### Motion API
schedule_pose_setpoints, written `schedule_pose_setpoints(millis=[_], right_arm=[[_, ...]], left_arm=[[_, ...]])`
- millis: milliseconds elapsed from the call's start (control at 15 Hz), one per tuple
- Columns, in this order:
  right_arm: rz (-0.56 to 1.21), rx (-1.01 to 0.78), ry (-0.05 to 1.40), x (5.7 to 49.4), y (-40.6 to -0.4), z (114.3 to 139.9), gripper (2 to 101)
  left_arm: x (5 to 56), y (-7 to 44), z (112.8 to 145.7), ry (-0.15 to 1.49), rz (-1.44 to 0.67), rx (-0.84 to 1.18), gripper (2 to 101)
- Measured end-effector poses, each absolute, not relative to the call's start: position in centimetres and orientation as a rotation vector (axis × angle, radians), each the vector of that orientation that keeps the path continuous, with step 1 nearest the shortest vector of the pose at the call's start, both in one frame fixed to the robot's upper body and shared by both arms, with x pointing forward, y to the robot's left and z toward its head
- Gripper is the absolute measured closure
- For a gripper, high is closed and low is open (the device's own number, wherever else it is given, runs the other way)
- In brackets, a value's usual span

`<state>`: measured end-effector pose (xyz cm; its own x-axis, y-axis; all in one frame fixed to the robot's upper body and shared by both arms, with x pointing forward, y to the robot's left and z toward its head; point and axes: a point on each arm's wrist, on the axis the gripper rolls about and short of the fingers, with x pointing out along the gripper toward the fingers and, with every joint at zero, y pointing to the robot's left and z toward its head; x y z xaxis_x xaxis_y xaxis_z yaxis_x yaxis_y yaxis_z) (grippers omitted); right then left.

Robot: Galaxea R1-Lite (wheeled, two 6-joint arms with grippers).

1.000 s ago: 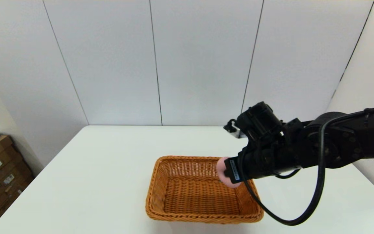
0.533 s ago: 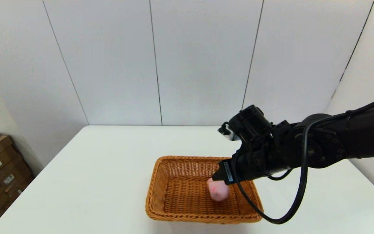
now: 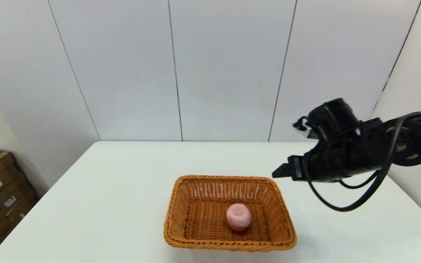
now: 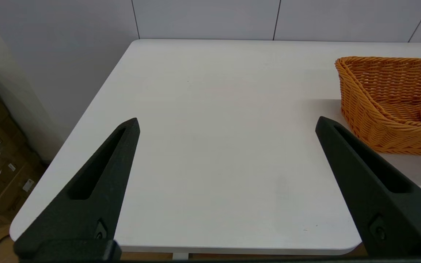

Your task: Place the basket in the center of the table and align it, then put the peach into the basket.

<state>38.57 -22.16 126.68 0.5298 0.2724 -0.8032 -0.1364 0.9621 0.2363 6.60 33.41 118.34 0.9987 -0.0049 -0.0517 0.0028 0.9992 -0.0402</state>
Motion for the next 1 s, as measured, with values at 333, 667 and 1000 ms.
schedule_pose_setpoints(millis=[333,667,1000], right_arm=[[0.026,0.222,0.911,38.7,-33.6,127.8,10.9],[0.001,0.187,0.896,37.1,-36.0,128.3,7.9],[0.118,0.187,0.835,33.3,-33.9,130.3,6.2]], left_arm=[[6.6,33.4,118.3,0.052,-0.004,-0.041,5.4],[6.6,33.4,118.3,0.052,-0.004,-0.04,5.4],[6.6,33.4,118.3,0.052,-0.004,-0.04,5.4]])
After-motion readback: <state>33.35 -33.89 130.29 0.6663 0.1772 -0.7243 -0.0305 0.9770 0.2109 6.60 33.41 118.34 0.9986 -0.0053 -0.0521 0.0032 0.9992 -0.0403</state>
